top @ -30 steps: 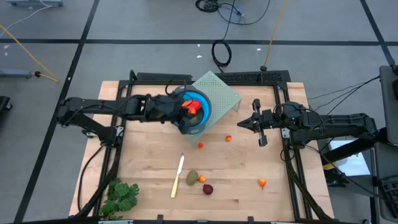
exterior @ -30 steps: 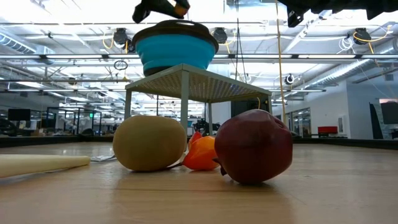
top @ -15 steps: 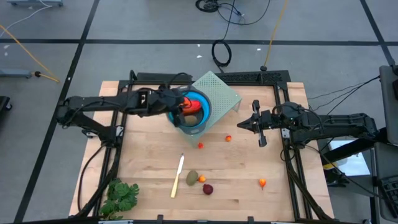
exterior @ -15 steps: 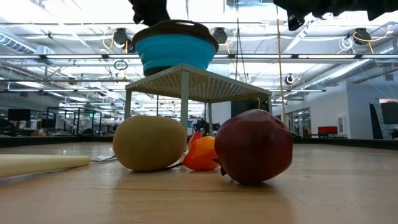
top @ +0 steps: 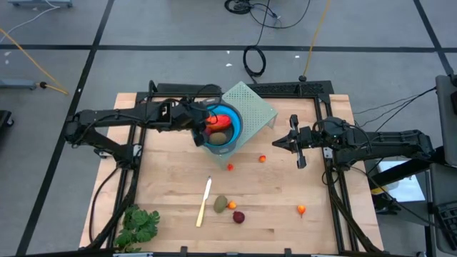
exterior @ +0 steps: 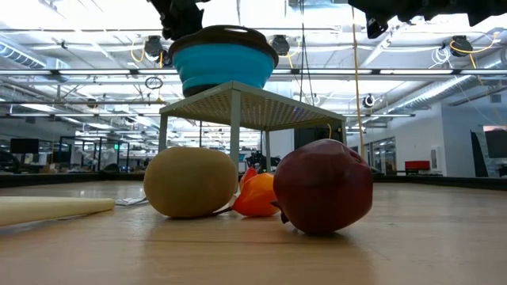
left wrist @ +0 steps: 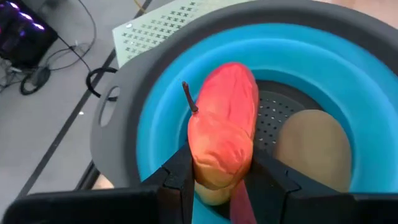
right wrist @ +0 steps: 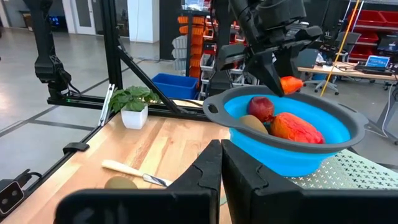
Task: Pick & Place Fruit
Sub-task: Put the peach into the blue strainer bowl
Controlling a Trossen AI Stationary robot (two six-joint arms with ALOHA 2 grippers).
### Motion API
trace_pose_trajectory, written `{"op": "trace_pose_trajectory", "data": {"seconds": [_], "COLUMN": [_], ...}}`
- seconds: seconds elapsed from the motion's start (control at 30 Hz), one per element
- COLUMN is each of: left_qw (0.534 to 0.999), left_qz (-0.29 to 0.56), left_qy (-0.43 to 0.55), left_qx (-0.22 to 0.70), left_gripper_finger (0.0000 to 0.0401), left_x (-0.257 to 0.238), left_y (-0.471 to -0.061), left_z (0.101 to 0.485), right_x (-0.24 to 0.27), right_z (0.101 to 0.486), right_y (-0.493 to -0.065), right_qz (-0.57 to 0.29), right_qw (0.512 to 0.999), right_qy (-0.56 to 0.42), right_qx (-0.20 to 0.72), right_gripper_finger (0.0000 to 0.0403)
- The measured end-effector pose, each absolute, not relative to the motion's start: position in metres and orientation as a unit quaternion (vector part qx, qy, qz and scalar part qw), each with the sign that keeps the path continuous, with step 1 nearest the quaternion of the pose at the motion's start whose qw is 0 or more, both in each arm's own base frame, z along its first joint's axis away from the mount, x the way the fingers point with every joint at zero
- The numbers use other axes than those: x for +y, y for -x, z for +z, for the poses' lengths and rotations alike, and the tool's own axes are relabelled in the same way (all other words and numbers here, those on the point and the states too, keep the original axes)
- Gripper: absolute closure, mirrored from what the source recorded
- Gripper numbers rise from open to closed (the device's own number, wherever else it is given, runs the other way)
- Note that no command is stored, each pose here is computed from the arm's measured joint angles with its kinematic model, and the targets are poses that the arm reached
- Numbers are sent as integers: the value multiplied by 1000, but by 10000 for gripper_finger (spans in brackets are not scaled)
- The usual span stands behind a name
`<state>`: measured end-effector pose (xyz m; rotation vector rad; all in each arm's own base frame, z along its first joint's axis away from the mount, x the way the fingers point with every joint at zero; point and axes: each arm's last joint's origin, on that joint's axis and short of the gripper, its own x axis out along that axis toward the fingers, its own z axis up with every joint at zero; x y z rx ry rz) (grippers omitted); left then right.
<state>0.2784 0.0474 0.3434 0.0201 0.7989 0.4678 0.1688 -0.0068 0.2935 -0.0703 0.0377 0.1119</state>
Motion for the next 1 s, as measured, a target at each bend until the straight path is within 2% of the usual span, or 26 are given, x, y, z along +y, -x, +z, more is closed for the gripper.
{"op": "trace_pose_trajectory", "data": {"seconds": [1.0], "left_qw": [879], "left_qz": [209], "left_qy": [-3], "left_qx": [428], "left_gripper_finger": [293], "left_x": [67], "left_y": [-292], "left_z": [323], "right_x": [-7], "right_z": [294], "right_y": [-169], "right_qz": [55], "right_qw": [998], "right_qy": [33], "right_qx": [19], "right_gripper_finger": [399]}}
